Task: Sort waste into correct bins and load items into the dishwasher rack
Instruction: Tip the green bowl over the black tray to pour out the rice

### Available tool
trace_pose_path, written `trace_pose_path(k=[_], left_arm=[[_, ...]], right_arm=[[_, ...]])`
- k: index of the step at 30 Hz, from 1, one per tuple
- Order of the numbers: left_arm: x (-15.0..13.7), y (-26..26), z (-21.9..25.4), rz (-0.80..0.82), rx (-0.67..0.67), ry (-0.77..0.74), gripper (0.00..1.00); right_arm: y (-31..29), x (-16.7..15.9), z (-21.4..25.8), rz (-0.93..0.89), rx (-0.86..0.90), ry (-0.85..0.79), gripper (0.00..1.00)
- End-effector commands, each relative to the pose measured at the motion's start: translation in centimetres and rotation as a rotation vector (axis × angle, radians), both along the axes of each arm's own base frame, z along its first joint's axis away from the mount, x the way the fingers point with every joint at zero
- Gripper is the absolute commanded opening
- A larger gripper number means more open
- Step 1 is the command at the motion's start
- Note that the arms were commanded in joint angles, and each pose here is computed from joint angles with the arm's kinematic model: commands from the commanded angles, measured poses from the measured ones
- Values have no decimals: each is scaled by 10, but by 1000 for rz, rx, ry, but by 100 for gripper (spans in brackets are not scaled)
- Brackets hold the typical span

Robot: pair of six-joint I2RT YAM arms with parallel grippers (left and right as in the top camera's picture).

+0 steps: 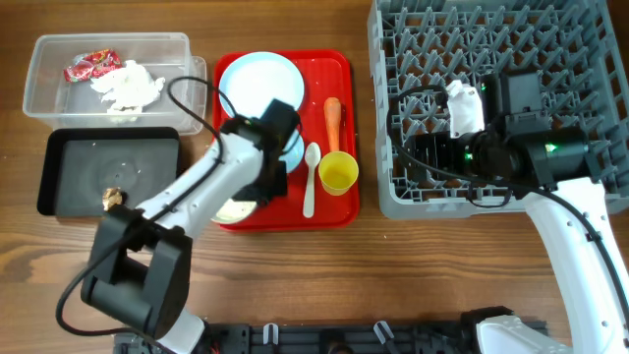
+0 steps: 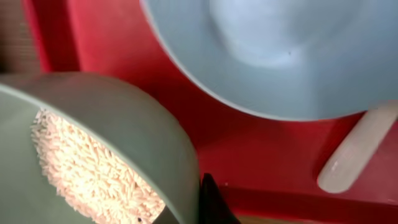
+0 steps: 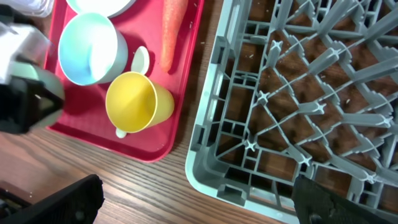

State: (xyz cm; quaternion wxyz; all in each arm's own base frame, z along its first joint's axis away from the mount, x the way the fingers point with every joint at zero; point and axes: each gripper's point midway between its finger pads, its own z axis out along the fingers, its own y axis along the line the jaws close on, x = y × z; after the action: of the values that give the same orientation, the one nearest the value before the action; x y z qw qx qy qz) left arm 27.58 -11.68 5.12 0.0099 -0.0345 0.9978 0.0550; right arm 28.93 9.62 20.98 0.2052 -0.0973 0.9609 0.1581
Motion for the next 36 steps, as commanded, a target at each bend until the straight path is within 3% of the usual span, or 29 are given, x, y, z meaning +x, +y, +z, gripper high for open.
trace_pose_path(k=[1, 8, 10, 15, 18, 23, 29, 36], left_arm=[[18, 11, 39, 29, -89, -50, 4], [42, 79, 73, 113, -387, -133, 4], [54, 102, 83, 141, -537, -207, 4], [79, 160, 90, 274, -702, -368, 4], [87, 166, 89, 235, -857, -423, 4], [92, 177, 77, 297, -1065, -437, 4], [89, 199, 114, 429, -1372, -552, 4], [75, 234, 147, 575, -1553, -660, 4]], right_arm=[[3, 3, 4, 5, 11, -10, 100], [3, 4, 5, 4, 12, -14, 100], [3, 5, 5, 3, 13, -17, 100], [4, 6, 6, 4, 18, -20, 100], [4, 6, 6, -2, 20, -17, 100], [4, 5, 5, -2, 19, -12, 100], [3, 2, 4, -2, 16, 2, 100], [3, 2, 4, -2, 17, 0, 100]])
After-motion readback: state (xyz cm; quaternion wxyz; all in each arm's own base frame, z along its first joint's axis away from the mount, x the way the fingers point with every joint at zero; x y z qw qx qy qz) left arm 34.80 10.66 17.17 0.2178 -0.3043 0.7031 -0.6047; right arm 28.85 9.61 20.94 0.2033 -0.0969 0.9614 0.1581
